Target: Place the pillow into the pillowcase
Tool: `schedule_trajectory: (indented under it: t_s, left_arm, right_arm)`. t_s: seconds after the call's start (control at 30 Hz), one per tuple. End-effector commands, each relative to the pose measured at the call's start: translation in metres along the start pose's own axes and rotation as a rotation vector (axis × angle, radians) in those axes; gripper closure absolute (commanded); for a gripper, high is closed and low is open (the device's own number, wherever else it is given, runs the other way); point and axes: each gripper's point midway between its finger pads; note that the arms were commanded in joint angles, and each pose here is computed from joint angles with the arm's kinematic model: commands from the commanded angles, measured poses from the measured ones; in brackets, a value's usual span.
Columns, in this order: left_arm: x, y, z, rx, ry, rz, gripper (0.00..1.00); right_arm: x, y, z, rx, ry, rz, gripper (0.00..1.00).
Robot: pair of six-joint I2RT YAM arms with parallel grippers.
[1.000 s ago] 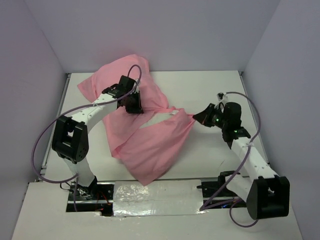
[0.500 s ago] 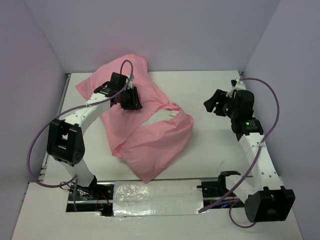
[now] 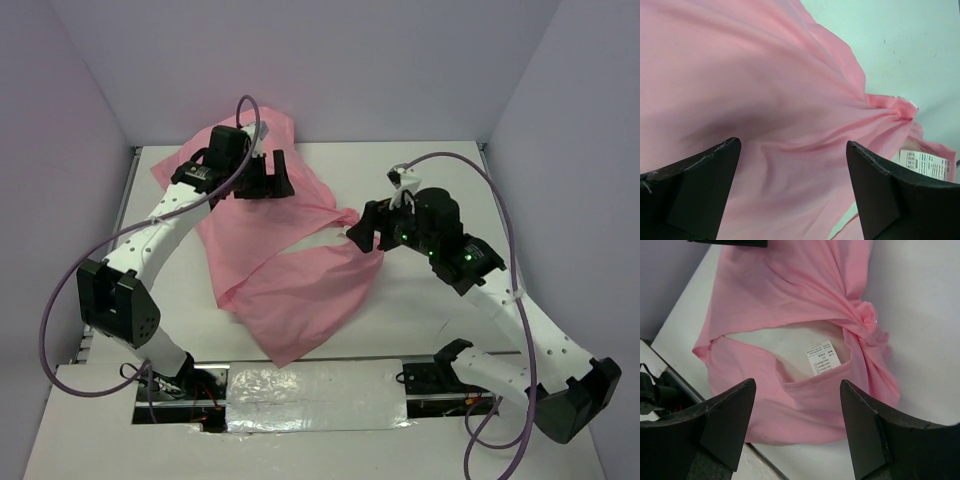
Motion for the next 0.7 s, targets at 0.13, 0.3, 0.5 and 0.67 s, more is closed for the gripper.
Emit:
schedule_trajectory:
  t_s: [0.13, 0.3, 0.5, 0.67]
  left_arm:
    - [-0.01, -0.018, 0.012, -0.009, 0.113, -0.02, 0.01]
    - [0.002, -0.032, 0.001, -0.074, 0.098, -0.089, 0.01]
    - [0.053, -0.055, -0.022, -0.154, -0.069, -0.157, 0.01]
    - [0.084, -0.081, -0.026, -0.214, -0.172, -0.248, 0.01]
  right_arm:
    - [0.003, 0.031, 0.016, 0.119, 0.067, 0.17, 0.25]
    - [0.002, 0.048, 0.026, 0.175, 0.05, 0.254, 0.43]
    - [0.0, 0.051, 0.026, 0.18, -0.004, 0.326, 1.0]
    - [0.005, 0.052, -0.009, 0.074, -0.051, 0.317, 1.0]
Point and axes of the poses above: each gripper's point midway between its finger pads, its own y axis out along the fingers, its own x axis along the line the jaws close on, z = x × y, and after that the axes turned 6 degrees about -y, right-handed
